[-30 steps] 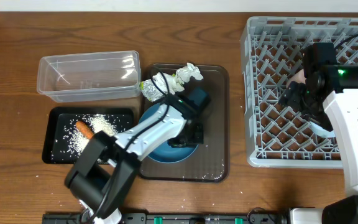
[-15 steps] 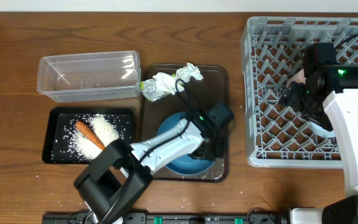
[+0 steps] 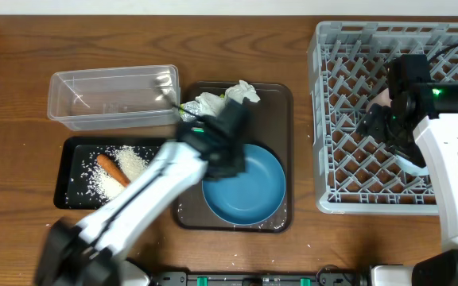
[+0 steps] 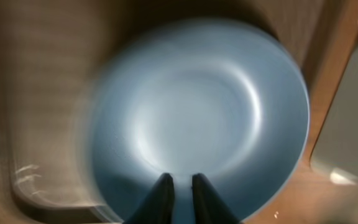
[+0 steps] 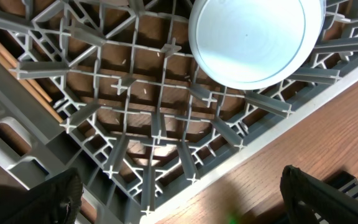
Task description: Sort waste into correct bins and load items into the dishwasher rack
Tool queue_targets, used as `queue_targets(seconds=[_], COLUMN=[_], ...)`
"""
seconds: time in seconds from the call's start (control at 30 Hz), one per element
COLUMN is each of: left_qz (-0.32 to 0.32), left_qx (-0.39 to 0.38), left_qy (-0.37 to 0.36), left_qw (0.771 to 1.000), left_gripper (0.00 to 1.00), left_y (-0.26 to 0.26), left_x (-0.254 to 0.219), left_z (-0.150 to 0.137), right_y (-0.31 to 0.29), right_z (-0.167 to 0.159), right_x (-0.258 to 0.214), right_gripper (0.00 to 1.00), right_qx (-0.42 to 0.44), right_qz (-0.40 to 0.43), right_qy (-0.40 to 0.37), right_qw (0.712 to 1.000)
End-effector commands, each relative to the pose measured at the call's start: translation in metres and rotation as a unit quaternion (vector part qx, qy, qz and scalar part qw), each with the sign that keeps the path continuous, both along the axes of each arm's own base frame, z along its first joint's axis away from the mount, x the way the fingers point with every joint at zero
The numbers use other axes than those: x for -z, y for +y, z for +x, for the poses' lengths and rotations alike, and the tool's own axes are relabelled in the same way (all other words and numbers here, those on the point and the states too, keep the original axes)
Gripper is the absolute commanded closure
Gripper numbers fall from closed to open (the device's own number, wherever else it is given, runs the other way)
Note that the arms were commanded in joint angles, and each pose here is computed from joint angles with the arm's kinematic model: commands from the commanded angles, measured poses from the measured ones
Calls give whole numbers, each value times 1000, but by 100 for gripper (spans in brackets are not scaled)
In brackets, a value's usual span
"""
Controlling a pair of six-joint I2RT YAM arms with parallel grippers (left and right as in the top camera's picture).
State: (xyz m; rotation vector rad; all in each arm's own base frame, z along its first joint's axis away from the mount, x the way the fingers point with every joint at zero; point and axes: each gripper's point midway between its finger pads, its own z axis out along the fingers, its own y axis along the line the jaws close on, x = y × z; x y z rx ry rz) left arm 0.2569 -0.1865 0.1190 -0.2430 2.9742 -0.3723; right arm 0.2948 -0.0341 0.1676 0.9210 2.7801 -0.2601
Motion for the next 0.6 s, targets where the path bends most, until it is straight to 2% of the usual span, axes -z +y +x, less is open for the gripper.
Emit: queue_targets(seconds=[0.0, 0.07, 0.13, 0.2, 0.37, 0.57], left_qz=[29, 47, 64, 74, 91, 96], left_qx=[-88, -142, -199, -255, -350, -396], left_qy=[-77, -95, -103, -101, -62, -48], left_qw=[993, 984, 973, 959, 930, 912], left_gripper=[57, 38, 25, 17, 12, 8], left_y=[61, 100, 138, 173, 227, 251], left_x=[-44, -58, -67, -73, -70, -68], left_z=[24, 25, 22, 16, -8, -16], right_y=[-3, -3, -3, -3, -3, -3], right_z=[2, 2, 2, 2, 2, 2], right_x=[-4, -4, -4, -4, -4, -4], right_gripper=[1, 1, 1, 1, 1, 1], right_qx=[1, 1, 1, 1, 1, 1], right_qz=[-5, -5, -5, -5, -5, -5], right_qy=[-6, -6, -6, -6, -6, -6], right_qw=[1000, 1000, 1000, 1000, 1000, 1000])
